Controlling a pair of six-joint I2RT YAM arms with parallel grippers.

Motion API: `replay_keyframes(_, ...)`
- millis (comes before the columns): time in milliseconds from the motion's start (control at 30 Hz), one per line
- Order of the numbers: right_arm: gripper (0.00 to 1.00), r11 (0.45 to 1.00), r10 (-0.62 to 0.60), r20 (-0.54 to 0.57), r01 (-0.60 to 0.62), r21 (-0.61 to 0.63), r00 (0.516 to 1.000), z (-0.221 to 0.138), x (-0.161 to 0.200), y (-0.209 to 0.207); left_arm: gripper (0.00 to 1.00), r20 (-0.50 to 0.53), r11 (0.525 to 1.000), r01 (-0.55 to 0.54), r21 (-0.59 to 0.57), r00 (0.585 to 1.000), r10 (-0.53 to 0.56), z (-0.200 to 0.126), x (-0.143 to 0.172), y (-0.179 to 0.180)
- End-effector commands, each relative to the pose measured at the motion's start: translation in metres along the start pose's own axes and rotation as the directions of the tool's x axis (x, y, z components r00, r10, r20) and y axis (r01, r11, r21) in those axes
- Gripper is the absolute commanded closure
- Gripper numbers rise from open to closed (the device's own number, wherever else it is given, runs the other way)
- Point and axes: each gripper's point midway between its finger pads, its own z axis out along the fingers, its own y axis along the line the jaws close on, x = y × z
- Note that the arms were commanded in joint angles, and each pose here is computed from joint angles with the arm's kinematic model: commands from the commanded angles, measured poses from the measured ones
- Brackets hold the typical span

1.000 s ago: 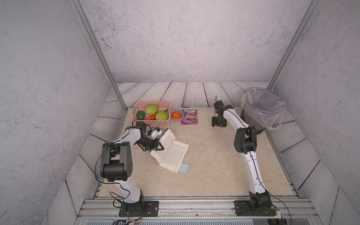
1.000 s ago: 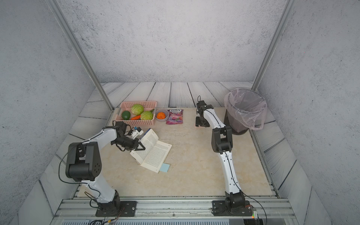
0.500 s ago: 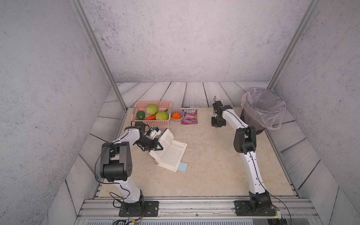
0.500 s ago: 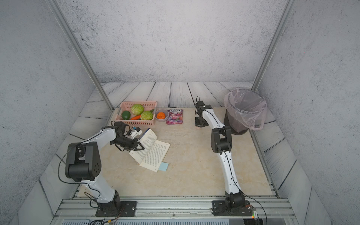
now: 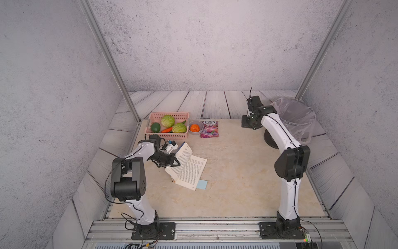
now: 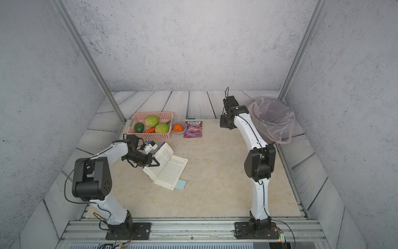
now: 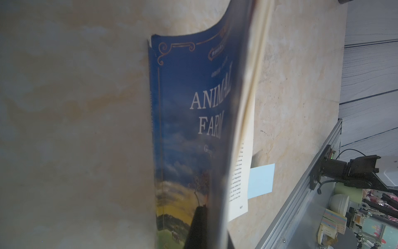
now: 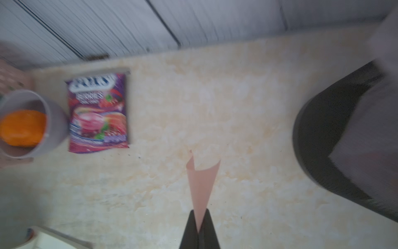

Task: Peel off the used sticky note
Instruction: Pick up the note from the center of the board, then place the note in the trash bin.

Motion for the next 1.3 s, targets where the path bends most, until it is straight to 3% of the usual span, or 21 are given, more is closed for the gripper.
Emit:
replay_keyframes(0,1.00,0.995,0.071,0.179,-0.082,0.056,0.981,-0.074,-0.037,-0.033,1.00,-0.028,0.999,0.024,-0.036,0.999,-0.025,-0.002,0.009,0.009)
replay_keyframes(167,1.00,0.953,0.219,0.368,-0.280,0.120,0.904,-0.142,-0.076,-0.113,1.00,-0.025,0.999,0.021,-0.040,0.999,-0.022,-0.003,0.009,0.008)
replay_keyframes(267,1.00,0.910,0.302,0.411,-0.388,0.145,0.860,-0.148,-0.083,-0.162,1.00,-0.025,0.999,0.024,-0.036,0.999,-0.025,-0.003,0.009,0.008)
replay_keyframes(433,1.00,0.862,0.376,0.355,-0.463,0.205,0.856,-0.106,-0.076,-0.215,1.00,-0.025,0.999,0.023,-0.037,0.999,-0.024,-0.003,0.009,0.007)
replay_keyframes(600,1.00,0.869,0.419,0.226,-0.461,0.183,0.880,-0.049,-0.067,-0.224,1.00,-0.019,0.999,0.017,-0.046,1.000,-0.018,-0.005,0.008,0.007)
replay_keyframes(633,0.98,0.864,0.436,0.207,-0.472,0.176,0.876,-0.043,-0.066,-0.233,1.00,-0.019,0.999,0.017,-0.047,1.000,-0.017,-0.005,0.008,0.007)
replay_keyframes(800,0.52,0.877,0.424,0.206,-0.456,0.150,0.882,-0.045,-0.076,-0.234,1.00,-0.018,0.999,0.016,-0.050,1.000,-0.017,-0.006,0.009,0.007)
replay_keyframes(933,0.33,0.886,0.412,0.253,-0.449,0.114,0.876,-0.061,-0.085,-0.228,1.00,-0.016,0.999,0.016,-0.048,1.000,-0.017,-0.006,0.008,0.007)
replay_keyframes(1267,0.32,0.912,0.393,0.284,-0.409,-0.001,0.875,-0.105,-0.096,-0.194,1.00,-0.012,0.999,0.012,-0.042,1.000,-0.013,-0.007,0.007,0.005)
